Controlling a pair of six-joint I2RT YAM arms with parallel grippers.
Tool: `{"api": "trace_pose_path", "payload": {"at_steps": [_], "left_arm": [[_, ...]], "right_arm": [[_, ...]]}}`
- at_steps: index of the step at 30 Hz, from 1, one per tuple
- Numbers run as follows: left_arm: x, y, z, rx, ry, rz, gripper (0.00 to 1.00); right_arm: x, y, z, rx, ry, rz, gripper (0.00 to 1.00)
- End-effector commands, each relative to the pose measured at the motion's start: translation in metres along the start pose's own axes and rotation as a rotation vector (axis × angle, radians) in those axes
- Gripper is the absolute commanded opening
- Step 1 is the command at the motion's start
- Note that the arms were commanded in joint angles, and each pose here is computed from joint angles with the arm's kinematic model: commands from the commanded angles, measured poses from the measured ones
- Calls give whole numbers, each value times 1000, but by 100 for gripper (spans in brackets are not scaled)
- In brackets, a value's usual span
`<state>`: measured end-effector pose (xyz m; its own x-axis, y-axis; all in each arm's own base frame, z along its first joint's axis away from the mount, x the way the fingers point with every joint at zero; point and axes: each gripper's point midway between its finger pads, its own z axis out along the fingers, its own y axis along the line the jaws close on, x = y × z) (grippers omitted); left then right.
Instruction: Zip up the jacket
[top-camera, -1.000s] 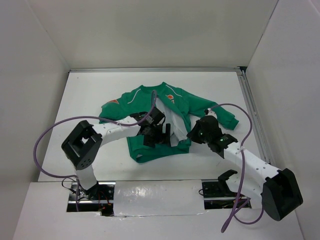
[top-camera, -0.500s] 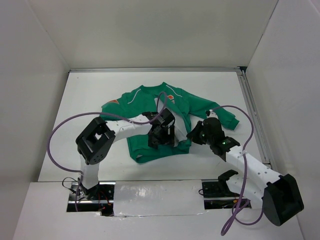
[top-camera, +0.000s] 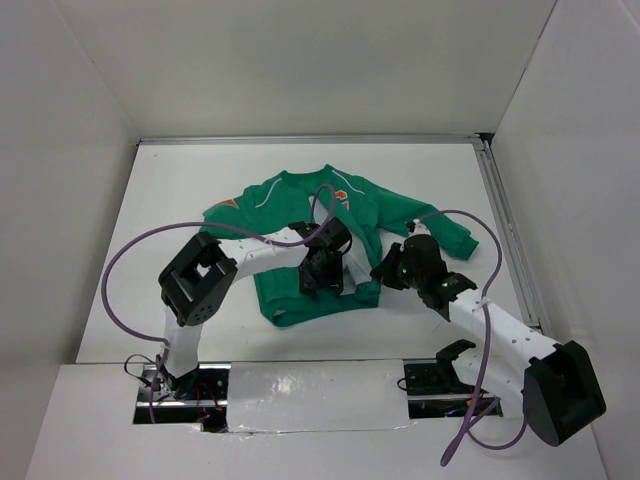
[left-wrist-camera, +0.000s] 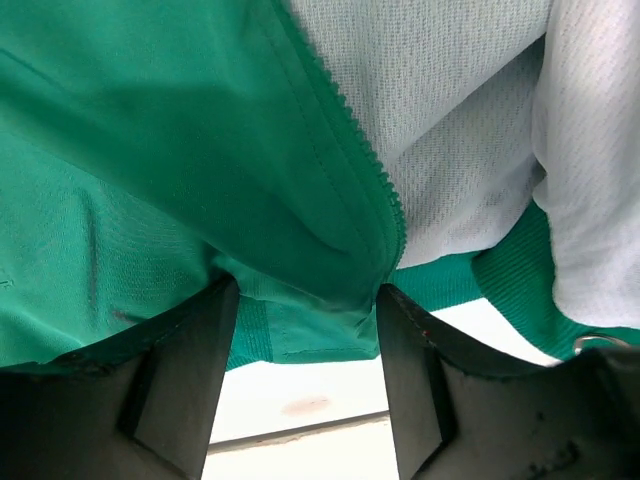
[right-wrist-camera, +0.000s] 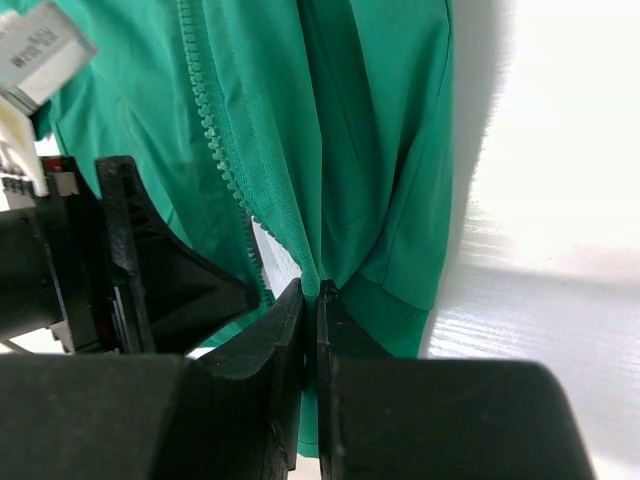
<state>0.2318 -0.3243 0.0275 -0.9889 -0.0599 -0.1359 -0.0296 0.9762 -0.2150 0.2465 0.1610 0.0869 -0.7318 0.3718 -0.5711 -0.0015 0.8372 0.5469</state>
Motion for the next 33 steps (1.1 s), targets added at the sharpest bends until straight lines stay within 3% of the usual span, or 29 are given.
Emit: {"api": "trace_pose_path", "payload": {"at_steps": [1, 11, 20, 25, 29, 33], "left_arm": [[-4, 6, 5, -50, -33, -25, 69], [-8, 4, -18, 19, -79, 7, 49], [-7, -8, -81, 273, -225, 102, 48], [1, -7, -95, 430, -327, 183, 46], [12, -2, -106, 527, -375, 236, 48], [12, 6, -97, 447, -326, 177, 68]], "right_arm": [[1, 8, 3, -36, -6, -33, 0], [3, 6, 4, -30, -15, -49, 0], [17, 61, 2, -300, -18, -215, 0], [32, 92, -10, -435, -68, -313, 0], [27, 96, -18, -453, -140, -327, 0], [7, 72, -8, -246, -168, -257, 0]]}}
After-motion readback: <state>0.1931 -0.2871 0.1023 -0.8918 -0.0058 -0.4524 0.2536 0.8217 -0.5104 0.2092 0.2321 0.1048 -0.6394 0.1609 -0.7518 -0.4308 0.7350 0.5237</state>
